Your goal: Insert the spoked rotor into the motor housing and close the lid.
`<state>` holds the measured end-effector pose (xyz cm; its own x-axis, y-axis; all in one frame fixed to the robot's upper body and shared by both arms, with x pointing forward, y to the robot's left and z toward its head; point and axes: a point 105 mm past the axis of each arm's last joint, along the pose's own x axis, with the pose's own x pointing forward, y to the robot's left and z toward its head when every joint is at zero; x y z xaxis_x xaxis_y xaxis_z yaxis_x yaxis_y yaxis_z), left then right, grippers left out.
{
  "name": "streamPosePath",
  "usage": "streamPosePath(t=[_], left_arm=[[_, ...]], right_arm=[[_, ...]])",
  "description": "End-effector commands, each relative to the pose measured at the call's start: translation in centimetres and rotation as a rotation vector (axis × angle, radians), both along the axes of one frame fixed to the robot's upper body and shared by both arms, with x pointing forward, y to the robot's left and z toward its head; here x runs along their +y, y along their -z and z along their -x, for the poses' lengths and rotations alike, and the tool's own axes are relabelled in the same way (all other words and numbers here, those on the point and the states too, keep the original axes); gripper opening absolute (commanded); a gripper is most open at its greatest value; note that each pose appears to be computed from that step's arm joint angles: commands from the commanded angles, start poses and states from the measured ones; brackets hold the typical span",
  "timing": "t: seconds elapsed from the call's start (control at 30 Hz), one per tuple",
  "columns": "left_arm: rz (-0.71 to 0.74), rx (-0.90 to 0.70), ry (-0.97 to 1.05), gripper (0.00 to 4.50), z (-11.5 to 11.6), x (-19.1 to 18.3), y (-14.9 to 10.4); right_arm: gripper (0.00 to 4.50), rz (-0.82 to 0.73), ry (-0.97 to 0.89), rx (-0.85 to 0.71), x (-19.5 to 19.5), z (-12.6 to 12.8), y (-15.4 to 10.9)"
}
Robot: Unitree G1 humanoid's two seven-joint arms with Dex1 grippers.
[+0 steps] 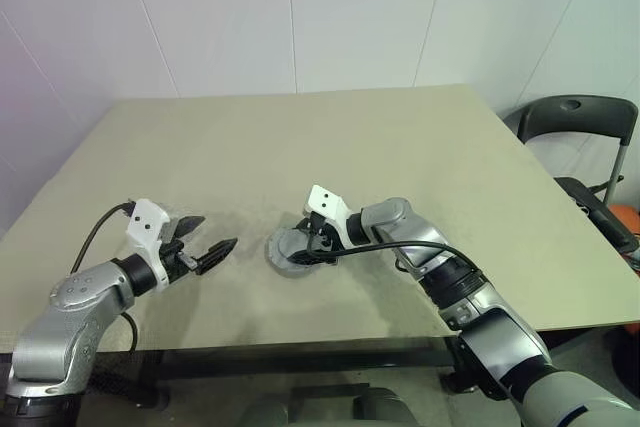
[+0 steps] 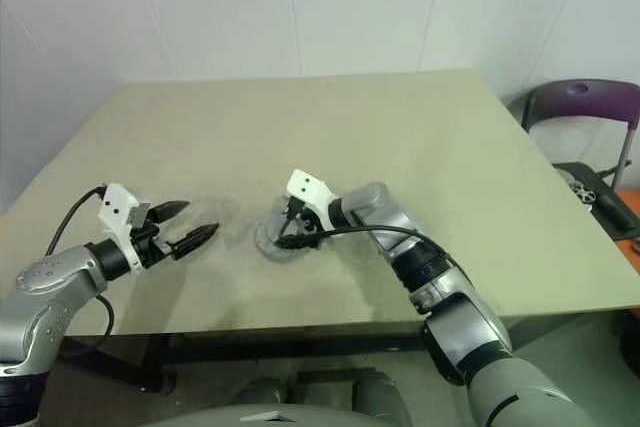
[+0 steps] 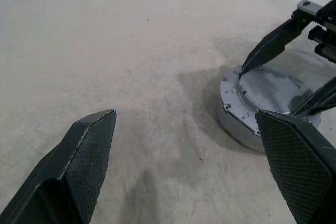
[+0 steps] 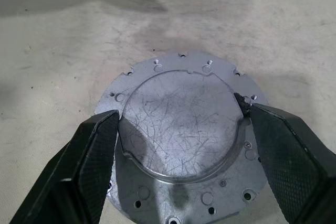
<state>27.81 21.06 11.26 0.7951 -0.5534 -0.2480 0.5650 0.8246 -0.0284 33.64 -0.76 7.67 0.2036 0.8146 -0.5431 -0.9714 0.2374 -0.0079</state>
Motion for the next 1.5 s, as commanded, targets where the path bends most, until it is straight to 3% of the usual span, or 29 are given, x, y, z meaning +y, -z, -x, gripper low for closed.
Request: streamPosePath(t=[0.03,0.3,0.43,0.77,1.03,1.47,1.5], left_arm=[[0.036,0.069,0.008,3.91,-0.5,-1.2,1.0],[-0.028,0.078,0.071,1.12,-2.0,-3.1,2.7],[-0.040,0.075,0.089,0.04,-2.3,-3.8,3.2],[0.004,0.052,0.158,0.00,-3.5,-6.5,2.8],[-0.044,0.101,0.175,0.00,-4.0,-7.0,4.4],[-0.118,0.155,0.241,0.00,-2.8,-7.7,6.0],[-0.121,0.157,0.243,0.00,-2.7,-7.7,6.0]], right_arm=[[3.58,0.045,0.011,0.018,-0.4,0.0,0.9],[3.58,0.045,0.007,0.012,-0.3,-0.1,0.7],[3.58,0.044,0.005,0.012,-0.3,-0.1,0.7],[3.58,0.047,0.003,0.015,-0.3,0.2,0.9],[3.58,0.051,0.003,0.020,-0.5,0.4,0.9],[3.58,0.022,0.002,0.024,-0.3,0.3,0.0],[3.93,0.018,0.002,0.025,-0.3,0.3,-0.2]])
